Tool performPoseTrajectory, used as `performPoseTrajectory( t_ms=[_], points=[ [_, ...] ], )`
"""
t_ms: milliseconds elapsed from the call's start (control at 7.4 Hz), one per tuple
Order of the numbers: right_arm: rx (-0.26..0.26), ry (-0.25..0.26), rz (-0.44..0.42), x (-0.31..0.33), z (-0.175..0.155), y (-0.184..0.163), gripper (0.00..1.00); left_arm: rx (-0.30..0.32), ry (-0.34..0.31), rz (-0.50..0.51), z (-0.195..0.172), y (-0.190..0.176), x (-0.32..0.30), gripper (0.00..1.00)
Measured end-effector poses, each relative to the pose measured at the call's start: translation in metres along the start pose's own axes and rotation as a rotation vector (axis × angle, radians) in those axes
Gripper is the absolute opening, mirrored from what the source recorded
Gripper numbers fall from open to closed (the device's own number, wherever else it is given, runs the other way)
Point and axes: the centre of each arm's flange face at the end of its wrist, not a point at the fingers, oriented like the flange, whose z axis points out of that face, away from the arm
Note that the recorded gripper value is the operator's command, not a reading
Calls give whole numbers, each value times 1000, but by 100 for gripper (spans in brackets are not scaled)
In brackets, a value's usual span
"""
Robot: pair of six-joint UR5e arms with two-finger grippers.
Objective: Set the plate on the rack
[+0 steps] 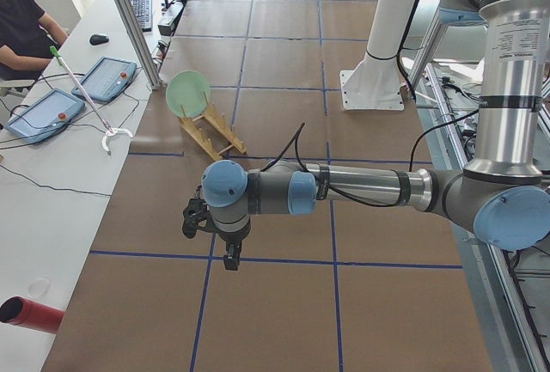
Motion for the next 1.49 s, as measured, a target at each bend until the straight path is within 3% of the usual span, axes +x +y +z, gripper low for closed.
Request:
performPoseTrajectory(
  t_ms=[1486],
  points=[
    [0,0,0,0,0,0,100,-4,0,-4,2,6,-1,100]
  ],
)
